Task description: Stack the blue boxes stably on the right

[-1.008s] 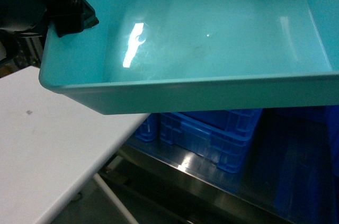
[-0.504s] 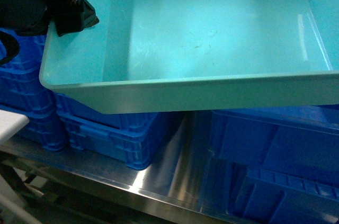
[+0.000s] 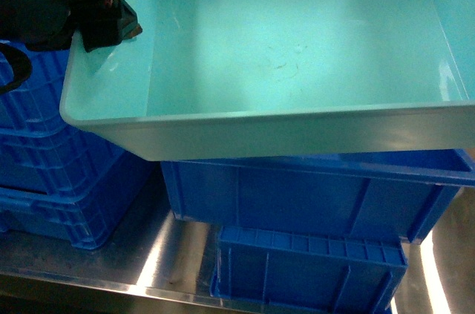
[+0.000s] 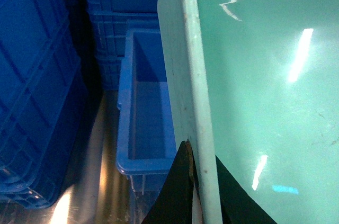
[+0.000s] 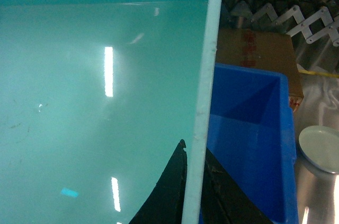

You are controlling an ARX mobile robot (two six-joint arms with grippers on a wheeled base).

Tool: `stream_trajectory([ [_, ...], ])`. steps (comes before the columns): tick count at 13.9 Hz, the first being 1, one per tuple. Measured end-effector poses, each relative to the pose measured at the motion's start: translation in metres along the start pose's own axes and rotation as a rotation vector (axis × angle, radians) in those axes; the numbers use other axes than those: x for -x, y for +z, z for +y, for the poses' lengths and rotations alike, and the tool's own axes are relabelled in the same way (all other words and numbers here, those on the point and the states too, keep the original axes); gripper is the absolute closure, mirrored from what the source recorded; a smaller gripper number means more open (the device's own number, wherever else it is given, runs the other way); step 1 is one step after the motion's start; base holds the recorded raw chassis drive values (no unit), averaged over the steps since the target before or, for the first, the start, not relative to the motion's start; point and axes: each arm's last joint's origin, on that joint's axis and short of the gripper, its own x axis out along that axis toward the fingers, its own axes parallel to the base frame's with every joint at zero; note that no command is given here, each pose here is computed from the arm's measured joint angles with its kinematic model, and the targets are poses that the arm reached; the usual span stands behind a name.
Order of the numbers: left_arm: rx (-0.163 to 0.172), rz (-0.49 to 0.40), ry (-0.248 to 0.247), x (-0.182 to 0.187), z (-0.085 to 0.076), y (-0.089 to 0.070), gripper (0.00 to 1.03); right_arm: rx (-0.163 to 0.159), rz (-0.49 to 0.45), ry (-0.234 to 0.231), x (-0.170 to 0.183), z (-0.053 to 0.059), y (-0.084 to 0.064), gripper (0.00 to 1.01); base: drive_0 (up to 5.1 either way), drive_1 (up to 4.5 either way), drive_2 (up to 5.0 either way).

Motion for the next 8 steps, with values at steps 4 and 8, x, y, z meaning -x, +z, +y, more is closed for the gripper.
stream_trajectory([
  [4, 0.002, -0.008, 0.003, 0.0007, 0.0013, 0.0011, 1.01, 0.003, -0.010, 0.004, 0.0002, 0.0016, 0.0013, 0.94, 2.9, -3.64, -3.6],
  [8, 0.001, -0.004, 0.003, 0.0007, 0.0013, 0.0007, 1.01, 0.002, -0.004, 0.004, -0.0002, 0.0015, 0.0004, 0.94, 2.9, -3.64, -3.6],
])
